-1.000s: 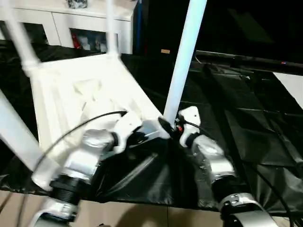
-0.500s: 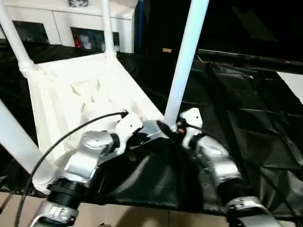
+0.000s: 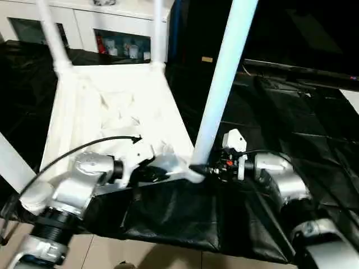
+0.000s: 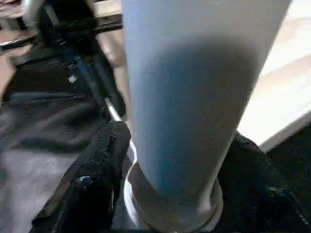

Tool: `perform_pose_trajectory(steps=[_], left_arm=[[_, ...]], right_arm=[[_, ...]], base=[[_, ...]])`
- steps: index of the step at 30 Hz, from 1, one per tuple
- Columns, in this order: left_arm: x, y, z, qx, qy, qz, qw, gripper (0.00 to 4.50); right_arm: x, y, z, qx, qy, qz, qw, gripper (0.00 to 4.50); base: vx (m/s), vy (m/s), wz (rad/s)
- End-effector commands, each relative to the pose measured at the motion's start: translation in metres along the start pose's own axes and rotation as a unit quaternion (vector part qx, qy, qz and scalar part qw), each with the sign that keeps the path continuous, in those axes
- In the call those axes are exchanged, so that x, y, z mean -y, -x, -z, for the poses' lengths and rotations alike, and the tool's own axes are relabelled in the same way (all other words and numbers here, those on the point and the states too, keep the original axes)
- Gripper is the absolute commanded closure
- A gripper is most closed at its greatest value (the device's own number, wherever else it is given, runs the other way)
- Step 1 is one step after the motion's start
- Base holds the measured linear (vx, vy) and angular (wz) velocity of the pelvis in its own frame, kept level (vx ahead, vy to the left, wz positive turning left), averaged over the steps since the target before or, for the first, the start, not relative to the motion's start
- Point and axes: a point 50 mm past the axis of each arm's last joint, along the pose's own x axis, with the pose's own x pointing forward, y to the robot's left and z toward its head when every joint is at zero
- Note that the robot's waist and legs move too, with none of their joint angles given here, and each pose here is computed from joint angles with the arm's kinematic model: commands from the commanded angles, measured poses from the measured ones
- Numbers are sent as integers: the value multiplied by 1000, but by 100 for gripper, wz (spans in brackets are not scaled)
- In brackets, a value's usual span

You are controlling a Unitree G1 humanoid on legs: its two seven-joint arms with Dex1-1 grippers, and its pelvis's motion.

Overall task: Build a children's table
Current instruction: Rotate leg to tighten

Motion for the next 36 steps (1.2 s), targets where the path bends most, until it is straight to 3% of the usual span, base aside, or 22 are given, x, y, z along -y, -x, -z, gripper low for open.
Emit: perform_pose_trajectory(steps=[1, 6, 11, 16, 21, 22, 26, 27, 29, 31, 33, 36], left_arm=[[-2, -3, -15, 24, -31, 29, 999, 450], [-7, 1, -15, 20, -32, 29, 999, 450], [-9, 1, -14, 22, -31, 22, 999, 450], [-16, -6, -14, 25, -20, -41, 999, 450], [-19, -23, -22, 39, -2, -125, 991, 450], [-18, -30, -26, 41, 6, -147, 988, 450], [-18, -40, -32, 44, 13, -172, 984, 450], [-17, -47, -35, 47, 15, -186, 981, 450], [-17, -51, -38, 50, 17, -192, 980, 450], [-12, -63, -42, 50, 5, -182, 982, 450], [-11, -62, -41, 49, 1, -179, 983, 450], [-12, -56, -39, 51, -8, -178, 983, 450]], right_arm=[[-1, -3, -5, -8, 6, -44, 999, 218], [-2, -4, -5, -19, 11, -64, 998, 252], [-3, -4, -4, -18, 10, -66, 998, 257], [-11, -9, 5, 0, -8, -49, 999, 257], [-18, -26, 26, 11, -45, 74, 996, 259], [-20, -37, 31, 14, -73, 129, 989, 259], [-21, -51, 34, 19, -103, 186, 977, 259], [-21, -60, 35, 18, -124, 226, 966, 259], [-21, -67, 34, 16, -128, 244, 961, 259], [-27, -90, 19, 39, -116, 251, 960, 259], [-27, -92, 15, 49, -115, 251, 960, 259], [-22, -83, 14, 57, -117, 273, 953, 189]], base=[[0, 0, 0], [0, 0, 0], [0, 0, 0], [0, 0, 0], [0, 0, 0], [0, 0, 0], [0, 0, 0], [0, 0, 0], [0, 0, 0], [0, 0, 0], [0, 0, 0], [0, 0, 0]])
